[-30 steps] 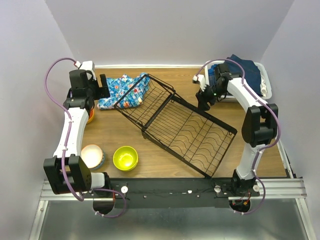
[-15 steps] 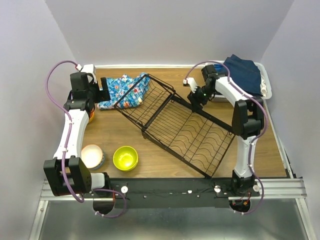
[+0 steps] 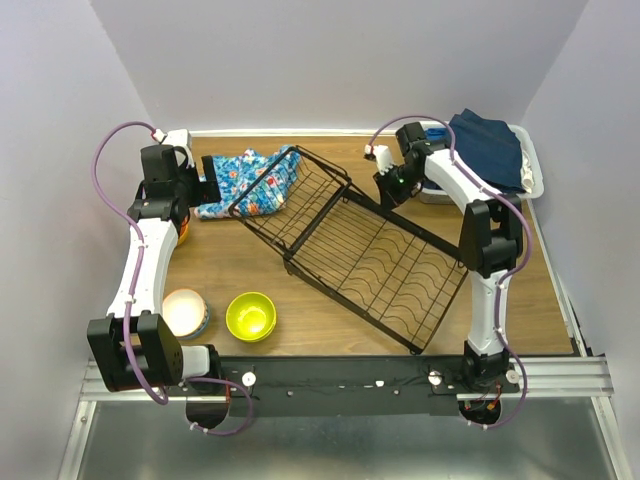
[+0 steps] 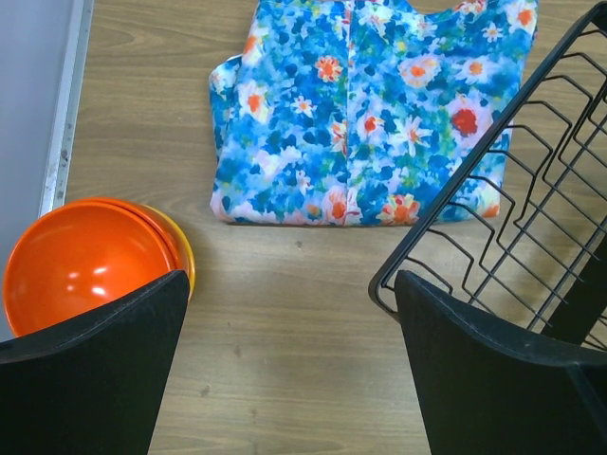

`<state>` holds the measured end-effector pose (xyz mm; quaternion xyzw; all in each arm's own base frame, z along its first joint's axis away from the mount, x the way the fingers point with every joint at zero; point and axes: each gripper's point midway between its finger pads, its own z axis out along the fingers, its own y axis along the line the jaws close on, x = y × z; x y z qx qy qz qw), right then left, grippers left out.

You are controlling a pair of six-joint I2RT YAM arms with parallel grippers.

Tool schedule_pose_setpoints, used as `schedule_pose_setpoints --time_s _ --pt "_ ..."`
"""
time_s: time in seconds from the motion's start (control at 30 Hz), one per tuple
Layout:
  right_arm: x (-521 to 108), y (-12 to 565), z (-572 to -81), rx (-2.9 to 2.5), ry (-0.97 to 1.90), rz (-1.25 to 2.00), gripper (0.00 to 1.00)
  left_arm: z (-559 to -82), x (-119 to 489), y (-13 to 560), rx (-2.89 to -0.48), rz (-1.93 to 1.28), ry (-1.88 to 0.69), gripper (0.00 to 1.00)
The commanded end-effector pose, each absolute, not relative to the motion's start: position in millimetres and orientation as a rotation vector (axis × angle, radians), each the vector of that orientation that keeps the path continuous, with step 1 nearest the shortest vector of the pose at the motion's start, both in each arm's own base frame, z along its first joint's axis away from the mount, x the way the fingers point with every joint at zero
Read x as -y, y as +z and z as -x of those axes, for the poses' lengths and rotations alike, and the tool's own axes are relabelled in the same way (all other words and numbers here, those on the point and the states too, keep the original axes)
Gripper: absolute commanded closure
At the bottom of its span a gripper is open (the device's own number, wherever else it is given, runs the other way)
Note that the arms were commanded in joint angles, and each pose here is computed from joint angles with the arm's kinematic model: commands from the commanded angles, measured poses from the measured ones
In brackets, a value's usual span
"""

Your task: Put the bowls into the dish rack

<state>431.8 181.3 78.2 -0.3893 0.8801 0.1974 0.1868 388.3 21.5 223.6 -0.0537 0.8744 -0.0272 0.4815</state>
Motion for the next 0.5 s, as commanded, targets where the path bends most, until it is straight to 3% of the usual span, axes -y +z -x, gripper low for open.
schedule_pose_setpoints --time_s 0.0,0.47 --pt "-169.0 105.5 -469.1 -2.413 0.389 0.917 0.98 -390.7 -24.2 223.0 -2.135 0.119 -0.046 0.01" --pt "-173.4 121.4 -470.9 -2.497 0.437 0.493 0.99 -379.7 -22.5 224.0 -2.128 0.117 -0.047 0.01"
